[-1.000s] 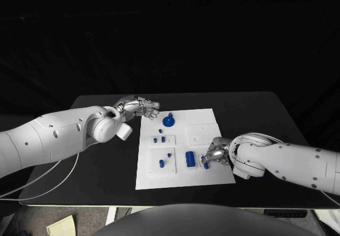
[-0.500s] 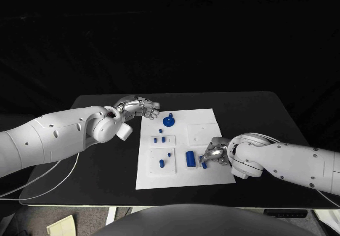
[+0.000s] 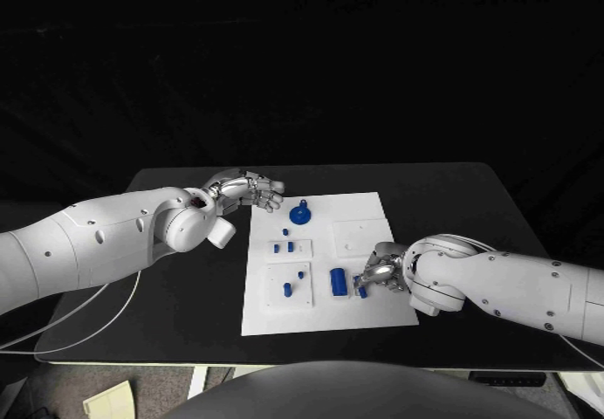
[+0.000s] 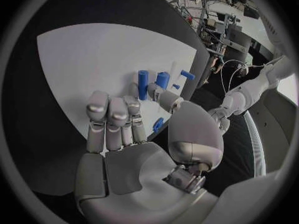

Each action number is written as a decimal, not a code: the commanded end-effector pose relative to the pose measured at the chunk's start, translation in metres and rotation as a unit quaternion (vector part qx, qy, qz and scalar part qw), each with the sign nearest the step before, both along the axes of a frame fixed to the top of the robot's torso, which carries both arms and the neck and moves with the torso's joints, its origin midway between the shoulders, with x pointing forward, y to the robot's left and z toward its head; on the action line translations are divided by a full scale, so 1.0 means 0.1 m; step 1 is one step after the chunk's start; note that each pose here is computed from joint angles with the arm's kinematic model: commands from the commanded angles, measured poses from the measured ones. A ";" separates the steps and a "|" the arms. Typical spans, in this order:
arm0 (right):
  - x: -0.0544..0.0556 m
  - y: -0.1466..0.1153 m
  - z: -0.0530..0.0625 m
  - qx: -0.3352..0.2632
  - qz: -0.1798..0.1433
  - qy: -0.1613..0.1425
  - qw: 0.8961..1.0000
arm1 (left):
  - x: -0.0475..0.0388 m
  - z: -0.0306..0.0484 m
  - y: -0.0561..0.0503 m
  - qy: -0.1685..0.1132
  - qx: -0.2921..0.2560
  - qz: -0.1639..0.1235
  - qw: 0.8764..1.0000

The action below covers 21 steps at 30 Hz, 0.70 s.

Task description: Assemble the parts on the task board

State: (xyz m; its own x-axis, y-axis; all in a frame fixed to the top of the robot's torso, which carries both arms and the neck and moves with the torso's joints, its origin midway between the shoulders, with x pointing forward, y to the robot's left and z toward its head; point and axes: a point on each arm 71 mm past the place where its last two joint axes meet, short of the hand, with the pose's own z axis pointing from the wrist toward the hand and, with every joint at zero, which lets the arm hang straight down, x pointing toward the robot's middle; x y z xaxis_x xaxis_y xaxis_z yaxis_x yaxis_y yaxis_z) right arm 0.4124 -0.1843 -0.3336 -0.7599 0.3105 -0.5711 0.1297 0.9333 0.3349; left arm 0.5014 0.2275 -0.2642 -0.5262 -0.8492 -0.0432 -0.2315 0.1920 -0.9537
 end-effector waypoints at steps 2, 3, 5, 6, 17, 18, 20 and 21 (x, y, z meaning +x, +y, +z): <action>-0.01 0.02 0.00 -0.006 0.015 0.001 1.000 | -0.003 0.017 -0.02 -0.001 -0.004 -0.008 1.000; -0.01 0.02 0.00 -0.006 0.016 0.001 1.000 | -0.003 0.017 -0.02 -0.001 -0.004 -0.008 1.000; -0.01 0.02 0.00 -0.006 0.016 0.001 1.000 | -0.002 0.017 -0.02 -0.001 -0.004 -0.008 1.000; -0.01 0.02 0.00 -0.006 0.016 0.001 1.000 | -0.003 0.017 -0.02 -0.001 -0.004 -0.008 1.000; -0.02 0.02 0.00 0.000 0.017 -0.002 1.000 | -0.003 0.017 -0.02 -0.001 -0.004 -0.008 1.000; -0.02 0.01 0.01 0.001 0.018 -0.002 1.000 | -0.003 0.017 -0.02 -0.001 -0.004 -0.008 1.000; -0.03 -0.01 0.01 0.003 0.018 -0.003 1.000 | -0.002 0.017 -0.02 -0.002 -0.004 -0.008 1.000; -0.03 -0.02 0.01 0.004 0.019 -0.003 1.000 | -0.002 0.017 -0.02 -0.001 -0.003 -0.008 1.000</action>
State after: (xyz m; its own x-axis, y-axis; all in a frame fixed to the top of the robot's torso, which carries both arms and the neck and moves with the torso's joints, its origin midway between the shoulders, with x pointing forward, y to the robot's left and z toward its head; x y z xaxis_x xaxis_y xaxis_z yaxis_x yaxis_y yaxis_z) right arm 0.4105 -0.1870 -0.3326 -0.7609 0.3024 -0.5740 0.1193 0.9348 0.3345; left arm 0.5014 0.2278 -0.2641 -0.5270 -0.8487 -0.0441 -0.2319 0.1936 -0.9533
